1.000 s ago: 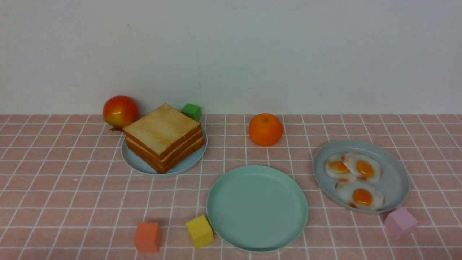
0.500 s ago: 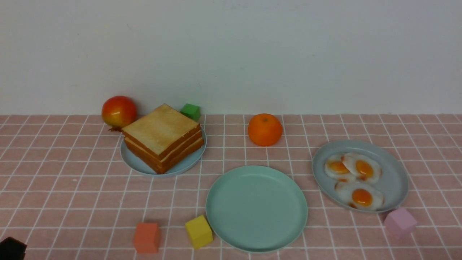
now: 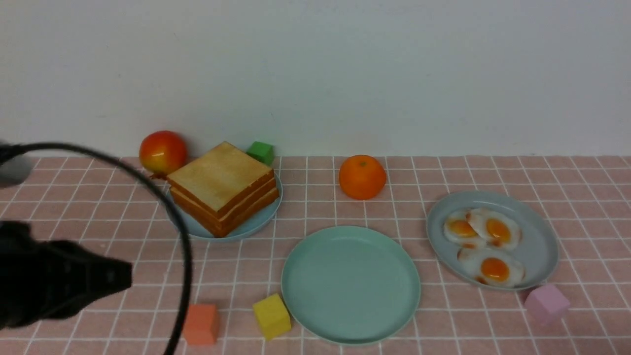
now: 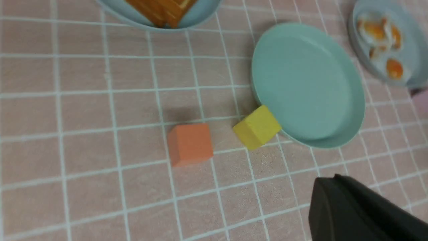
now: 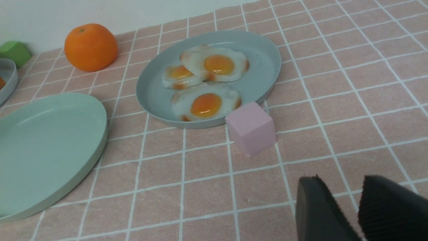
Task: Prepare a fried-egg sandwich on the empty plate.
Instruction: Use the left arm to grab a slice of bread
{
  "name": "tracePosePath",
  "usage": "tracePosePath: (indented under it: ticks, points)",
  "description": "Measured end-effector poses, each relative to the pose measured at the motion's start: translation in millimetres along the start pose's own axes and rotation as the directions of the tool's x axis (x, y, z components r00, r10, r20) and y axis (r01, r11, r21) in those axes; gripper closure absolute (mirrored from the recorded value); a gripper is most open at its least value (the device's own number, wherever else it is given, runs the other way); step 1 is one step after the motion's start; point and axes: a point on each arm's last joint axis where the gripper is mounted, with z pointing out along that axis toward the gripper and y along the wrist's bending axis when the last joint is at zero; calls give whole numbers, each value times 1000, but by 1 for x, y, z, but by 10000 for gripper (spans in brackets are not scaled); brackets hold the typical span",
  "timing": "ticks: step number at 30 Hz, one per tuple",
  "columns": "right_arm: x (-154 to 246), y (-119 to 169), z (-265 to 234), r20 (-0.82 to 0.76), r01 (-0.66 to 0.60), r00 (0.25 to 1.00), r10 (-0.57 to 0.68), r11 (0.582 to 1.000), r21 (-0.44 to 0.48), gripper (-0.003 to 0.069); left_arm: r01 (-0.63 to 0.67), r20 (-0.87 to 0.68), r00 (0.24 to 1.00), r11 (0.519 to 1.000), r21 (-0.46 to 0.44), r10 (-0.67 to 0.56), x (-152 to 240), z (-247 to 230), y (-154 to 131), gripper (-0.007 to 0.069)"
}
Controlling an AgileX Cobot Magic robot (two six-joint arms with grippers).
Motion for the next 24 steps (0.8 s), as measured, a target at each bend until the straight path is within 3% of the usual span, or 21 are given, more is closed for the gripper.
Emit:
tracePosePath:
  ticks: [2,5,9,18,21,24]
  points:
    - [0,0,0,0,0,1000,0,1000,0,419,-26,-46,999,1000,5,27,-5,12,-2,613]
    - [0,0,0,0,1,1000,-1,1000,0,419,-177,-181,967,984,34,181,-20,53,-20,613]
    - [0,0,0,0,1,1000,-1,1000,0,419,-221,-285,934,975,9,214,-37,90,-24,613]
    - [0,0,0,4,2,1000,-2,1000,2,419,-275,-210,941,961,-11,267,-66,85,-34,613]
    - [-2,1,0,19,-57,998,57,998,-12,419,-287,-214,937,958,-15,277,-66,83,-33,613]
    - [-12,6,-1,119,-299,943,311,948,-108,419,-288,-217,936,958,-15,278,-65,83,-33,613]
